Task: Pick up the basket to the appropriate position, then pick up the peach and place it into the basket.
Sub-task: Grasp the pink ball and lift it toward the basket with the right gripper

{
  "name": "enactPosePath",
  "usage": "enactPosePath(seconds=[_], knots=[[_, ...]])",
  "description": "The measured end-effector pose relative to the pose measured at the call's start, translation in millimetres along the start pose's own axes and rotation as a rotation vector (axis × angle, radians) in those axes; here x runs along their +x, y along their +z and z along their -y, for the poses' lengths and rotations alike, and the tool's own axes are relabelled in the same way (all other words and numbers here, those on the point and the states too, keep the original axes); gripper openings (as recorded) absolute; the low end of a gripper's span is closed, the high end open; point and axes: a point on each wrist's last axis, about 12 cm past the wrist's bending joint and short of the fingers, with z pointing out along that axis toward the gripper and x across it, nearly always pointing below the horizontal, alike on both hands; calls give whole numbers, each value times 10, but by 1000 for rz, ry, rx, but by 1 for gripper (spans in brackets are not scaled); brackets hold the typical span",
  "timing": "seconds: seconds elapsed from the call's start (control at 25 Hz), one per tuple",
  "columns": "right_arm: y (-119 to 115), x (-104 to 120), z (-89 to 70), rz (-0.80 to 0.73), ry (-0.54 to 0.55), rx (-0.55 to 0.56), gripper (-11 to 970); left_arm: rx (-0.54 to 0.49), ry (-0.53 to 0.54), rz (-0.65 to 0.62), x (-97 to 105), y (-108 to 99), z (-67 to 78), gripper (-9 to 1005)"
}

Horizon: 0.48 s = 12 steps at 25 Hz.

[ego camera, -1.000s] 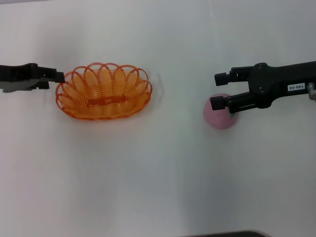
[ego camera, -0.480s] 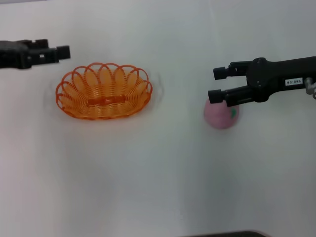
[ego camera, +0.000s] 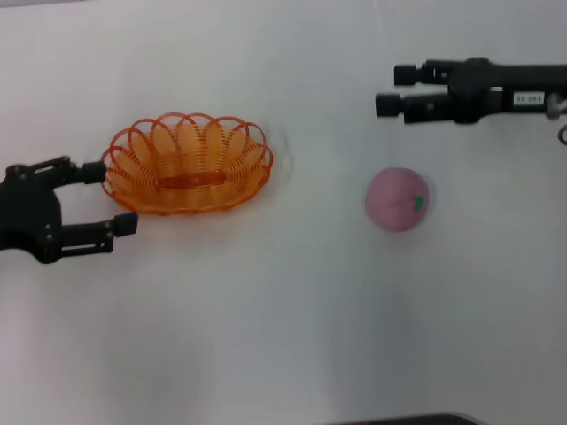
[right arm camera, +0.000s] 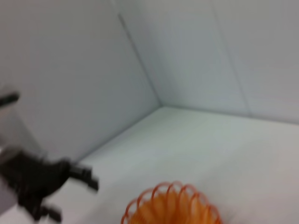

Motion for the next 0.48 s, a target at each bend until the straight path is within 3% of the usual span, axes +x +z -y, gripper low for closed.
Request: enactPosePath(seconds=[0.24, 0.48], knots=[[75, -386, 14, -22, 33, -13, 897, -8, -24, -5, 96, -36, 39, 856], [139, -997, -206, -209, -103, -9, 893, 15, -39, 0, 111, -32, 72, 854]])
